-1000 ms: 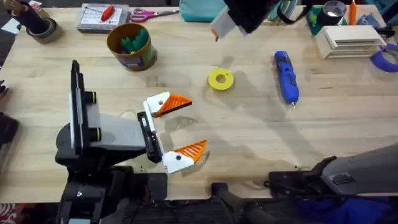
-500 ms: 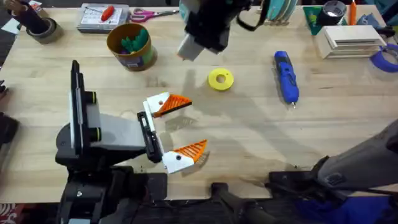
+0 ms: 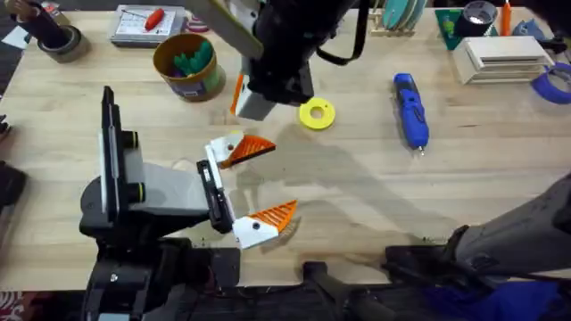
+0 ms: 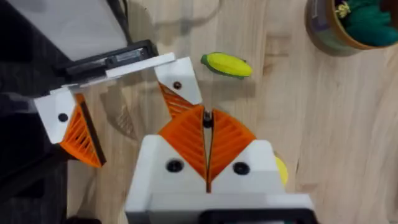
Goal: Pick up the gripper from the table and insert it into the empty holder that is missing its gripper. Then pick up a screw, insert it into the mounting hole, and use the screwdriver to tighten it. Finally, clean up the table by picking up the vegetable and placing it into the bucket.
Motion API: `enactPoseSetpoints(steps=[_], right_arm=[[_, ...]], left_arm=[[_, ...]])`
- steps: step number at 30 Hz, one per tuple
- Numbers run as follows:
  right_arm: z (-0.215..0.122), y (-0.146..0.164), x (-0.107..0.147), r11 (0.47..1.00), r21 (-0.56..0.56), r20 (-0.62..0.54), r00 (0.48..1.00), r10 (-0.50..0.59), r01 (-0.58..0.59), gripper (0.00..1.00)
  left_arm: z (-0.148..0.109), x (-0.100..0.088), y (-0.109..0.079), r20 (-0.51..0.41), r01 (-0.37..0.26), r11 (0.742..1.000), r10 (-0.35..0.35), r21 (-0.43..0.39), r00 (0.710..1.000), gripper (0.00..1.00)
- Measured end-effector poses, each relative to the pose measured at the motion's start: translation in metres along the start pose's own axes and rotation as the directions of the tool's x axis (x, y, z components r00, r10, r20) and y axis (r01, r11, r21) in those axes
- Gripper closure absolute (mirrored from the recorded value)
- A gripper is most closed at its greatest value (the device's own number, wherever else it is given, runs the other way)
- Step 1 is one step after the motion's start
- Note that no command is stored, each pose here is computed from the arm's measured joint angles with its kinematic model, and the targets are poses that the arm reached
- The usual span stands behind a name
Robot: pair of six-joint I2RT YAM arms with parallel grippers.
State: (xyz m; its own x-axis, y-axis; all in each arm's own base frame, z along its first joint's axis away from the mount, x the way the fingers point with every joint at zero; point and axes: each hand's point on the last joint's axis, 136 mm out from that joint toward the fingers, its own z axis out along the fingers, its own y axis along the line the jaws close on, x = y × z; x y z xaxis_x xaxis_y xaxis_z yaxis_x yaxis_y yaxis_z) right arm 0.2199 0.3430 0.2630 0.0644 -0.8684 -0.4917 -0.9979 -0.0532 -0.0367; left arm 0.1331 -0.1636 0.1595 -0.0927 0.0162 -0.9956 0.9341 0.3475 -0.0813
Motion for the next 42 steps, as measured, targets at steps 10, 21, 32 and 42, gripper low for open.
enactPoseSetpoints(steps=[10,21,32,42], right_arm=[[0.005,0.019,-0.006,0.998,-0.035,-0.011,0.999,-0.049,0.049,0.995],[0.008,0.032,-0.014,0.995,-0.054,-0.008,0.997,-0.083,0.082,0.995],[0.009,0.035,-0.015,0.994,-0.058,-0.008,0.996,-0.090,0.089,0.995],[0.010,0.037,-0.018,0.993,-0.057,-0.001,0.995,-0.099,0.099,0.995]], left_arm=[[0.000,0.000,0.000,0.000,0.000,1.000,0.000,0.000,1.000,0.015],[0.000,0.000,0.000,0.000,0.000,1.000,0.000,0.000,1.000,0.015],[0.000,0.000,0.000,0.000,0.000,1.000,0.000,0.000,1.000,0.015],[0.000,0.000,0.000,0.000,0.000,1.000,0.000,0.000,1.000,0.015]])
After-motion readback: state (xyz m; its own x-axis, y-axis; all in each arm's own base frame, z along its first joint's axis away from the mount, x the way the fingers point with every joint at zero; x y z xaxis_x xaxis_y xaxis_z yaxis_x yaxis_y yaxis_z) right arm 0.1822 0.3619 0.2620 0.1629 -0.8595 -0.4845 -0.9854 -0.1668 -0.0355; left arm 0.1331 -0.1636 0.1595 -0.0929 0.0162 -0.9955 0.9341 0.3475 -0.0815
